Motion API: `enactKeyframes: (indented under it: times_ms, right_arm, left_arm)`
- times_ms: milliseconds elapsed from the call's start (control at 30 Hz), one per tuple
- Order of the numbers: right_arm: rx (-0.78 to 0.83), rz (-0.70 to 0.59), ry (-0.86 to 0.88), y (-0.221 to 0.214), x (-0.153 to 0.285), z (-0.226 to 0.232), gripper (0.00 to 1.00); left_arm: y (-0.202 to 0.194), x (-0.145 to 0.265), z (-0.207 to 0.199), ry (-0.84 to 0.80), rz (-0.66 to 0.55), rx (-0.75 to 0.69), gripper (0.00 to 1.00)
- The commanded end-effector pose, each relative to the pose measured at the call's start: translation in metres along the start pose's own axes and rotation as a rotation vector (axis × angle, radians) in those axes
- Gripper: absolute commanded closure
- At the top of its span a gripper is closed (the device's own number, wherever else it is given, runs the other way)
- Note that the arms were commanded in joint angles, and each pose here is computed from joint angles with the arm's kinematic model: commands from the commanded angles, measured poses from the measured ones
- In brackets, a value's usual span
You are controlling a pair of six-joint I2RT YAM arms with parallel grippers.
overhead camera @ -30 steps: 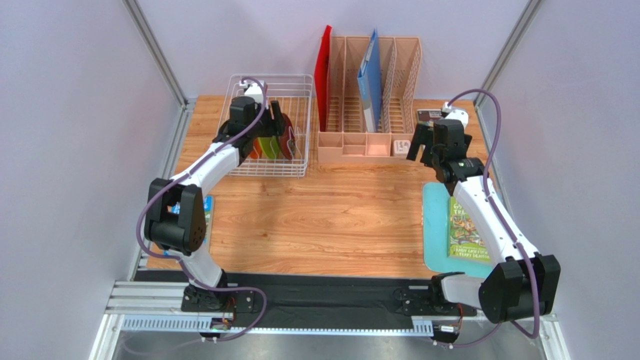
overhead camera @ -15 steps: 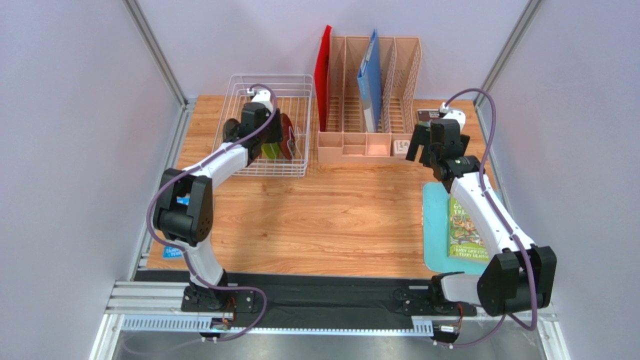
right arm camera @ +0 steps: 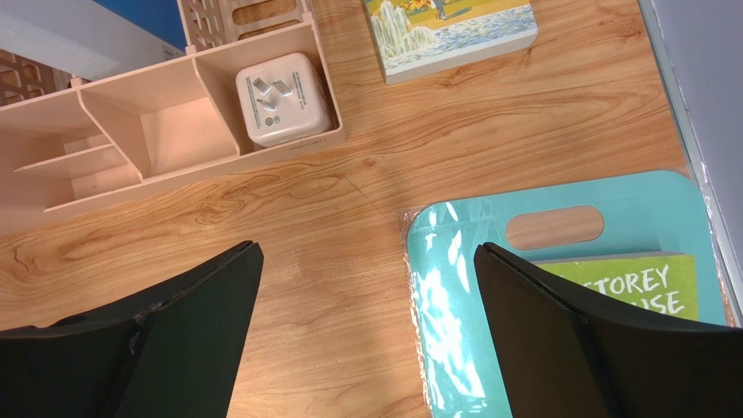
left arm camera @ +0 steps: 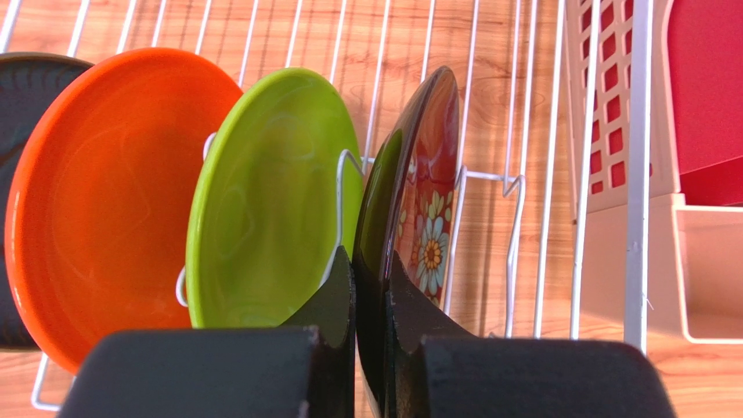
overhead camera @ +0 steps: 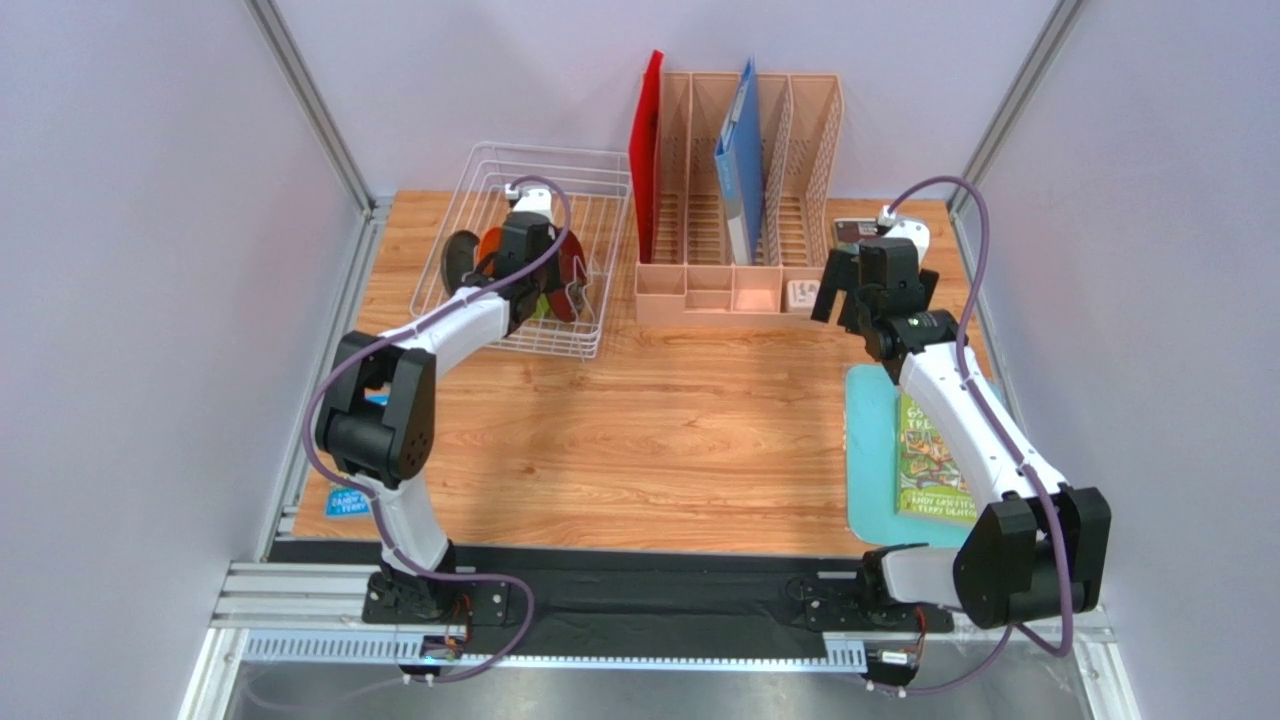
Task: Unload the plates from the dish rack
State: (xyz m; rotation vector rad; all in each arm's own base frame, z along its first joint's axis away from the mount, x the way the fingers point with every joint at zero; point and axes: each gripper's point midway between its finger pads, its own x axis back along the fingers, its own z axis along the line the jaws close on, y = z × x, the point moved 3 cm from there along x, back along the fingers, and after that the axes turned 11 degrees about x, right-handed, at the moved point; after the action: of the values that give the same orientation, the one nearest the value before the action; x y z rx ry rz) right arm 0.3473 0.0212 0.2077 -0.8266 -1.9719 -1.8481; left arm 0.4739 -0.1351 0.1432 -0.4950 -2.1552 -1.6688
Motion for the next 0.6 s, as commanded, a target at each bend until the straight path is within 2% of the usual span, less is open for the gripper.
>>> enactKeyframes:
  times_ms: [0, 167, 267, 400, 567]
  right_arm:
    - [-0.008, -0.064, -0.014, 0.020, 0.004, -0.002, 0.00]
    - [-0.004, -0.050, -0.017, 0.017, 0.003, -0.002, 0.00]
    - [-0.003, -0.050, -0.017, 0.017, 0.003, -0.003, 0.00]
    - [-0.003, -0.047, -0.014, 0.018, 0.005, -0.003, 0.00]
    - [-0.006, -0.051, 0.019, 0.020, 0.011, 0.000, 0.00]
  left_arm:
    - [0.018, 0.007, -0.024, -0.076, -0.056, -0.045, 1.00]
    - [0.043, 0.031, -0.036, -0.016, -0.146, -0.113, 1.00]
    - [0.062, 0.043, -0.042, 0.059, -0.216, -0.167, 1.00]
    - [0.082, 0.062, -0.038, 0.242, -0.308, -0.245, 1.00]
    - [0.099, 0.089, -0.033, 0.344, -0.362, -0.250, 1.00]
